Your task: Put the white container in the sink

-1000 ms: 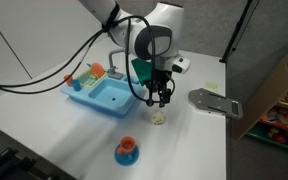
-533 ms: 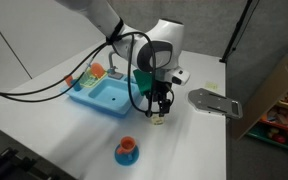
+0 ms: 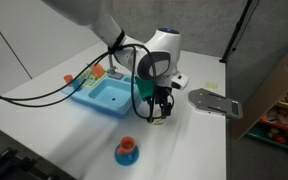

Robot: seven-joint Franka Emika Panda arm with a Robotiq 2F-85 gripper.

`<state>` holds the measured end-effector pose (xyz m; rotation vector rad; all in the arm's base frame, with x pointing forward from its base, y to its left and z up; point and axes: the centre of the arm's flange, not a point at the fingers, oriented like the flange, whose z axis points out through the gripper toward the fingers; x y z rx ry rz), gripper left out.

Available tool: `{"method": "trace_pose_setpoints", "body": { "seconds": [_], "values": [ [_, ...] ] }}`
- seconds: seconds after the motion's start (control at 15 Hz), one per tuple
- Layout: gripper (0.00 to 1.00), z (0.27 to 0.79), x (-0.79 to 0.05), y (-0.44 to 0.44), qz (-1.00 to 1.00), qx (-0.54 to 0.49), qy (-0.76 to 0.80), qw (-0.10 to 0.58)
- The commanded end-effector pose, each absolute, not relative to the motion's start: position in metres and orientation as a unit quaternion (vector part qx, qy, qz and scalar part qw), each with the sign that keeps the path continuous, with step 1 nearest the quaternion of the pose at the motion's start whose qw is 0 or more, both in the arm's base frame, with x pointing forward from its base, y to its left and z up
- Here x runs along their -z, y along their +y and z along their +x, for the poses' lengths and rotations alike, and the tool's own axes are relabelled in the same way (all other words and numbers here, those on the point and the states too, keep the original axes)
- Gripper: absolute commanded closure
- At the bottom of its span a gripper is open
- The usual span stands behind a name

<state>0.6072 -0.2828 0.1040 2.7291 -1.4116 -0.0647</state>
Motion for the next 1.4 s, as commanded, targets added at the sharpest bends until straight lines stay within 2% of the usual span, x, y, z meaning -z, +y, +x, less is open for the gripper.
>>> {"method": "trace_pose_setpoints", "body": {
  "seconds": [0.0,0.13,0.2,0.27,0.33,0.8,0.87,0.93,1.33],
  "values": [
    [0.0,0.615,-0.092,-0.282,0.884,0.009,-0.467,0.036],
    [0.01,0.615,-0.085,-0.281,0.884,0.013,-0.465,0.037],
    [0.1,0.614,-0.083,-0.281,0.884,0.014,-0.465,0.038],
    [0.26,0.614,-0.08,-0.281,0.884,0.015,-0.465,0.039],
    [0.3,0.614,-0.079,-0.281,0.884,0.015,-0.465,0.039],
    [0.88,0.613,-0.095,-0.28,0.889,0.008,-0.457,0.035],
    [0.93,0.611,-0.1,-0.279,0.89,0.009,-0.455,0.035],
    [0.91,0.61,-0.106,-0.278,0.891,0.01,-0.453,0.035],
    [0.91,0.612,-0.147,-0.267,0.898,0.007,-0.439,0.03]
  ]
}}
